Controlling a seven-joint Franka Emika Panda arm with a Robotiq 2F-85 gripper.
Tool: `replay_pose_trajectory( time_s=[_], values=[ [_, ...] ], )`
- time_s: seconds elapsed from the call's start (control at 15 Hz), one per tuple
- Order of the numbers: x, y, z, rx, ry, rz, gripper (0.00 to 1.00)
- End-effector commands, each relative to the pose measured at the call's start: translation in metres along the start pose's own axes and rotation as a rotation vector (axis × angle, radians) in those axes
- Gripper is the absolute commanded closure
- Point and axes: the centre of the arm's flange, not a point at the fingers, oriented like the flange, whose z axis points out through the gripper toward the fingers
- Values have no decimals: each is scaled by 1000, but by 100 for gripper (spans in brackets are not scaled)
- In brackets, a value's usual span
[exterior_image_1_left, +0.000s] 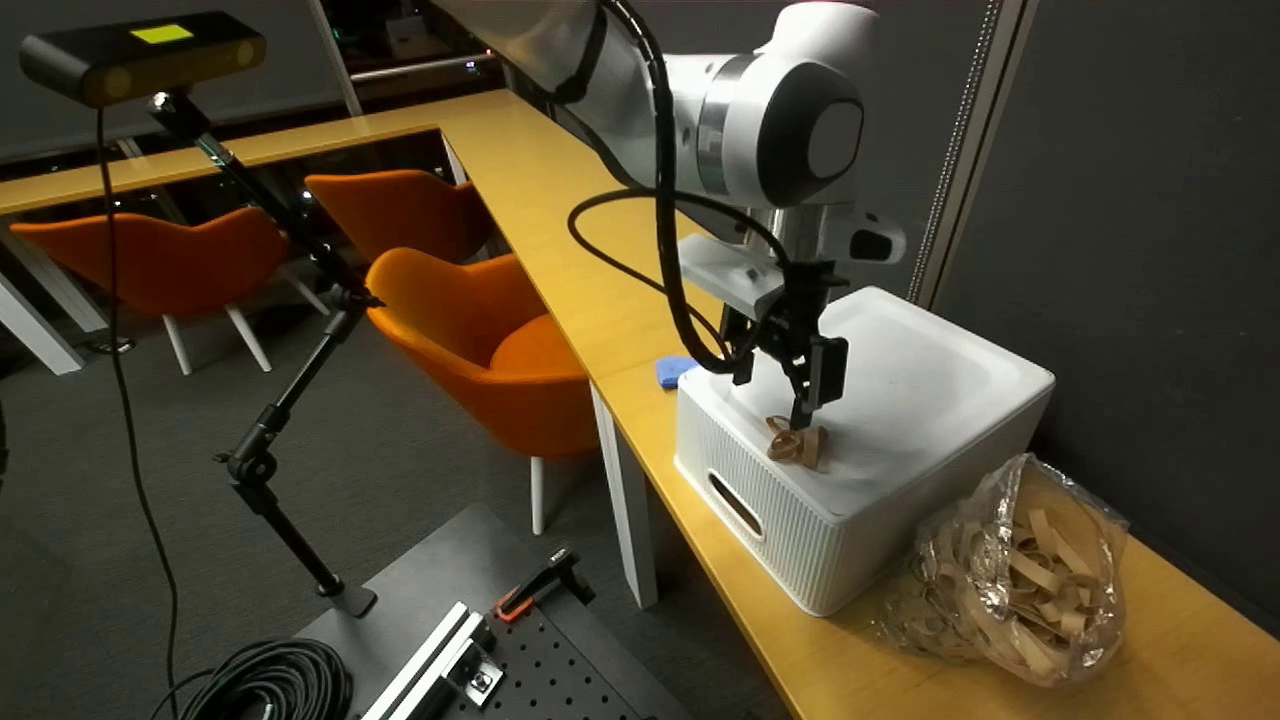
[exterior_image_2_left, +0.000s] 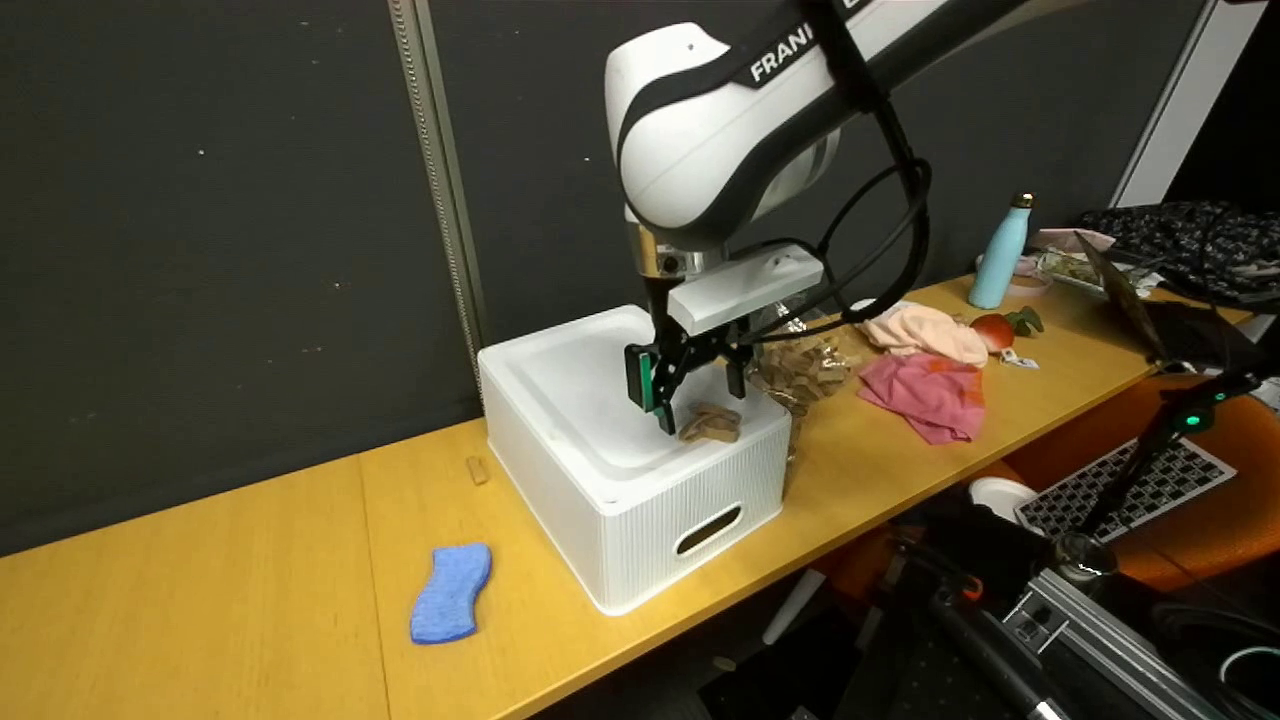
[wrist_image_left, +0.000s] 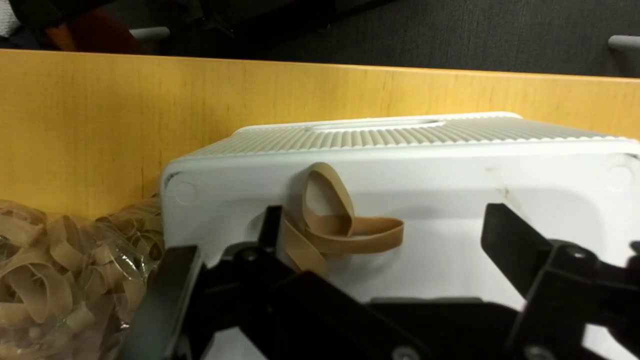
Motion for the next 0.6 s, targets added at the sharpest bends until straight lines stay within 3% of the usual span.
replay_pose_trajectory(
  time_s=[0.0,0.53],
  values=[
    [1,8,9,-21,20,12,0],
    [0,28,29,-22,37,49,0]
  ],
)
